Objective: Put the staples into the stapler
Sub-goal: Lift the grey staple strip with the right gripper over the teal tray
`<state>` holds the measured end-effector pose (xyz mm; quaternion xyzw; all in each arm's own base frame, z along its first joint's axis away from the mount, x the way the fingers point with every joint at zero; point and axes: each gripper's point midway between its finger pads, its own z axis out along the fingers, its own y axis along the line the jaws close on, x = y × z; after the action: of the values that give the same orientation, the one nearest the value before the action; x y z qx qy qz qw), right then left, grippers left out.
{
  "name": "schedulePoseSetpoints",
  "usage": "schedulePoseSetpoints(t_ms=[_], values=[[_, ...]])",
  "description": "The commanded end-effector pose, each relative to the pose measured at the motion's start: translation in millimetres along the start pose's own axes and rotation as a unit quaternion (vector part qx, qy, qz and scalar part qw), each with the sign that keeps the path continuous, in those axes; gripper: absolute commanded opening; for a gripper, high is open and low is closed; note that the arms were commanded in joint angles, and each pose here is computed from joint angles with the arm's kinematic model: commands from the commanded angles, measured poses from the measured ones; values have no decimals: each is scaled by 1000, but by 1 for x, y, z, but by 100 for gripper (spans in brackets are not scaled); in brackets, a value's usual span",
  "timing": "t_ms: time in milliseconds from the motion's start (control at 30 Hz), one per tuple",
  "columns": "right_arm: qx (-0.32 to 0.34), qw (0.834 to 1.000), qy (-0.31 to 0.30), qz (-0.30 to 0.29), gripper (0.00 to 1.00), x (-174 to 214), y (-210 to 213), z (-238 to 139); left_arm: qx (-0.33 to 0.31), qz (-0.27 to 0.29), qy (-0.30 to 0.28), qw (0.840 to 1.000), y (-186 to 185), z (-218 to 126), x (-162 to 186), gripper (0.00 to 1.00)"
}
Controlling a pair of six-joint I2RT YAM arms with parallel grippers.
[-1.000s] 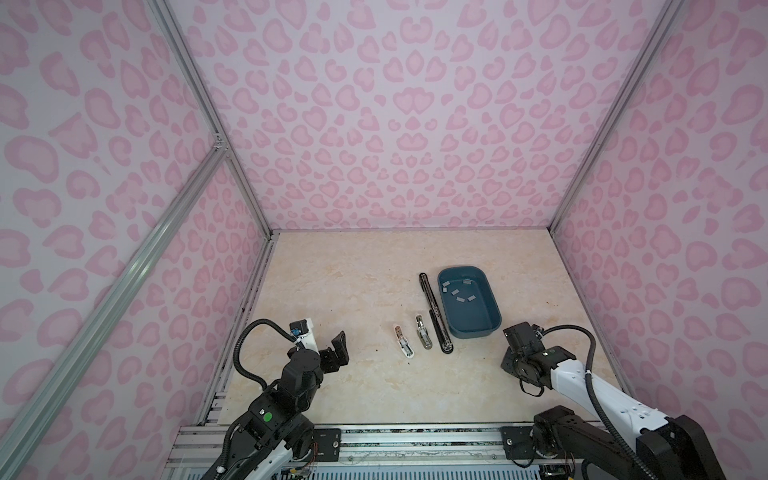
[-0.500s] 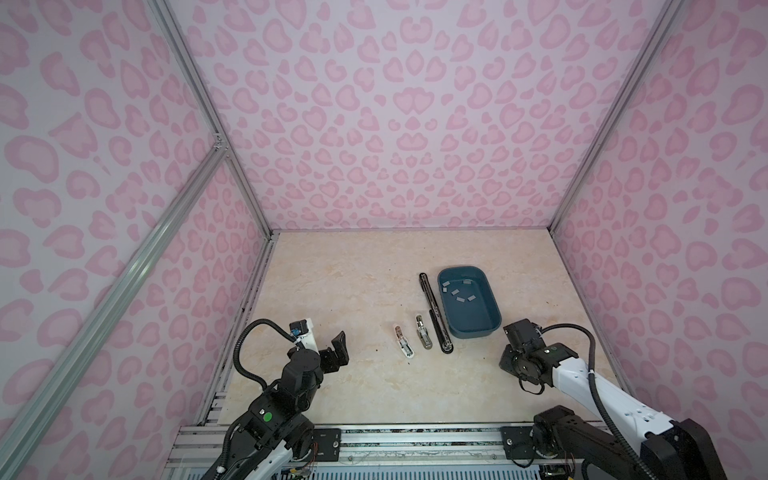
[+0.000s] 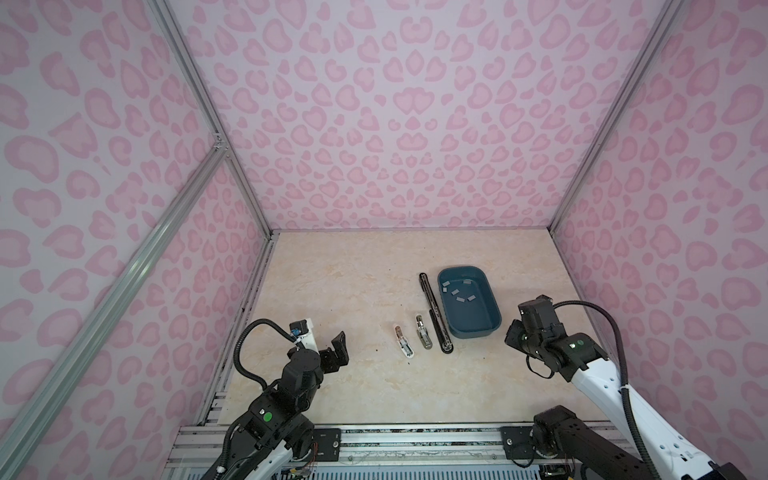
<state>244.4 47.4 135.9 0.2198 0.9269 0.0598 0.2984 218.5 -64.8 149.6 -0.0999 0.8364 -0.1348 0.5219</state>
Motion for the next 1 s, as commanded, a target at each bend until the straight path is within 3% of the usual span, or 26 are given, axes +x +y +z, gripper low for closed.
schedulePoseSetpoints(t_ms=[0,300,500,700,967], values=[[-19,999,-25,-38,15,-24,23,3,-11,-3,-3,1000,3,2,-1,96],[-49,986,-7,-162,15,-59,103,50,-63,16,-13,998,11,8,-14,96],[6,963,22,-268,16,-47,143,91,-91,47,14,995,5,25,-16,96],[9,958,52,-280,16,-29,148,120,-117,63,42,990,6,36,-11,96],[9,956,84,-282,24,-2,131,136,-104,54,29,993,7,31,-12,96]])
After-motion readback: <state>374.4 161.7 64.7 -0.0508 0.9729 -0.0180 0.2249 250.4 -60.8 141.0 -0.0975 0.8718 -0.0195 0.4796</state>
